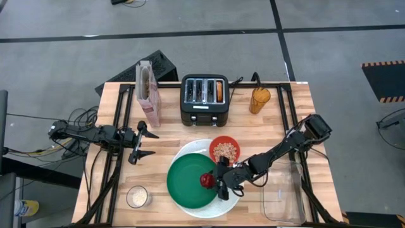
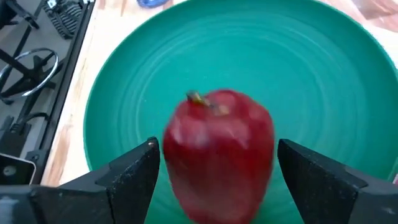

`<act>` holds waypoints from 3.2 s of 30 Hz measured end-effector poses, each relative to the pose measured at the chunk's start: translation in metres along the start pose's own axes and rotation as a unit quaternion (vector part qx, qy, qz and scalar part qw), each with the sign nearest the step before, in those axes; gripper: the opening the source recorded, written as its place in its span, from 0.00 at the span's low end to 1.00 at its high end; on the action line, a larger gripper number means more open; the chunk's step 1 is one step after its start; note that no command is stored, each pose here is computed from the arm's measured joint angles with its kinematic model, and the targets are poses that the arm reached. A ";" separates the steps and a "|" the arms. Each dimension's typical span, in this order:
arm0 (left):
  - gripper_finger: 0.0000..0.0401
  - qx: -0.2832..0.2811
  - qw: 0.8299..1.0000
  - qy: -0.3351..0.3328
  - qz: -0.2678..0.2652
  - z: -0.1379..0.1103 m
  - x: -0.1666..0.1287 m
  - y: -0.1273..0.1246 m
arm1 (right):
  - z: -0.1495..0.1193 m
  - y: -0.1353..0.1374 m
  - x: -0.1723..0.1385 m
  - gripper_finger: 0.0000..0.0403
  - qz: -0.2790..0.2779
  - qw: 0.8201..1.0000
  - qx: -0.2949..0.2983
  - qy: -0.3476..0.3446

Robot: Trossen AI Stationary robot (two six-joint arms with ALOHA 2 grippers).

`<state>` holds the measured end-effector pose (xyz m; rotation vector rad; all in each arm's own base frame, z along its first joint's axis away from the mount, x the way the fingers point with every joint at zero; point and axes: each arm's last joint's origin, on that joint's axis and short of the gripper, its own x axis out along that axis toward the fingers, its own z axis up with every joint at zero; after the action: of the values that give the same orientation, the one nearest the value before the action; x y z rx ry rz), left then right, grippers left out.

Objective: Arrange a breakfast setting
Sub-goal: Put the apple from the transparent bin on the green plate, then put the toasted bread from the toaster on the green plate

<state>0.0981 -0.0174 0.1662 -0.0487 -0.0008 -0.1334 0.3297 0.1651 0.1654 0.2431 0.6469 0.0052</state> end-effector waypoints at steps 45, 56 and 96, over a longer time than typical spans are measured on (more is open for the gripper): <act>0.78 0.000 1.000 0.000 0.000 0.000 0.000 0.000 | 0.133 -0.158 -0.128 0.83 -0.133 0.929 0.250 -0.237; 0.78 0.000 1.000 0.000 0.000 0.000 0.000 0.000 | 0.159 -0.228 -0.167 0.83 -0.240 0.884 0.300 -0.267; 0.78 0.000 1.000 0.000 0.000 0.000 0.000 0.000 | 0.176 -0.308 -0.090 0.72 -0.378 0.874 0.304 0.036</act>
<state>0.0981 -0.0174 0.1661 -0.0486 0.0000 -0.1335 0.3413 -0.1805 0.2848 0.5851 0.7720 -0.9644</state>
